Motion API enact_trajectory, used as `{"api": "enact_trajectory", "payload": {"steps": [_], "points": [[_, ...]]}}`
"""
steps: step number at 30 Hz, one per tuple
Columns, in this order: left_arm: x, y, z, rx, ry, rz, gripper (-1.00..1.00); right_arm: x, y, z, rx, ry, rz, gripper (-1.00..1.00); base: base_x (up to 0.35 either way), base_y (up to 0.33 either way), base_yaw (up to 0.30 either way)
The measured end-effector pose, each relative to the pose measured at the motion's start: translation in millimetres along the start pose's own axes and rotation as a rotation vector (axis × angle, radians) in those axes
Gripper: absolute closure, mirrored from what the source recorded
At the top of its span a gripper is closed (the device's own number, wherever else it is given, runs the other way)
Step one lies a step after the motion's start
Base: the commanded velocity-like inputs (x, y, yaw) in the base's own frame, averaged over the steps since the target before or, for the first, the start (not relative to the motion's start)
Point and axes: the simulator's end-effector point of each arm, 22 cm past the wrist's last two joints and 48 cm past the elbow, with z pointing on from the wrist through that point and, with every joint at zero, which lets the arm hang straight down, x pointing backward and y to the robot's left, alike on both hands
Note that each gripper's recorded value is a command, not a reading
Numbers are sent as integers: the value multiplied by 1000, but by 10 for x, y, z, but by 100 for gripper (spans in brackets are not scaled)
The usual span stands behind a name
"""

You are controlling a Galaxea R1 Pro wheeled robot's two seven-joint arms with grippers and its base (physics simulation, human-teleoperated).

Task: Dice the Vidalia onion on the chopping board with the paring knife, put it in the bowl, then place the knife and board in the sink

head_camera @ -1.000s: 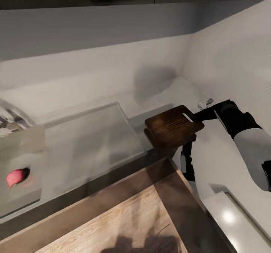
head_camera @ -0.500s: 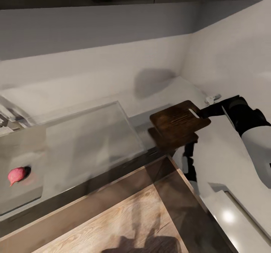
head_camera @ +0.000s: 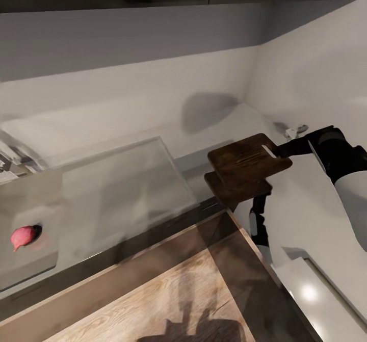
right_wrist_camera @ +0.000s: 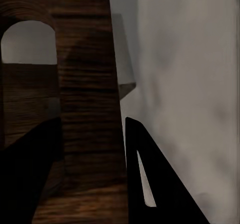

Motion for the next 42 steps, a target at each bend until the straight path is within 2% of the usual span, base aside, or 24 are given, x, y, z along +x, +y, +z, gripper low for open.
{"api": "enact_trajectory", "payload": {"steps": [15, 16, 17, 18, 20, 22, 42], "points": [[-20, 6, 1, -1, -6, -1, -100, -204, -7, -183, 16, -16, 8, 100, -102, 57, 20], [-21, 10, 1, -2, -6, -2, -100, -297, -30, -331, 43, -1, 17, 100, -43, 33, 196], [-24, 11, 3, -2, -8, -1, -100, -547, 5, -487, 39, -66, 8, 100, -28, 21, 228], [-24, 11, 3, -2, -8, -2, -100, -540, 59, -481, 17, -65, 26, 100, -22, 17, 242], [-29, 12, 2, -2, -8, -2, -100, -529, -16, -479, 50, -60, 1, 100, -10, 8, 271], [-29, 13, 2, -2, -8, -2, -100, -536, 15, -480, 36, -63, 12, 100, -3, 3, 287], [-33, 13, 3, -2, -9, -3, -100, -531, 0, -480, 43, -61, 7, 100, 0, 0, 293]]}}
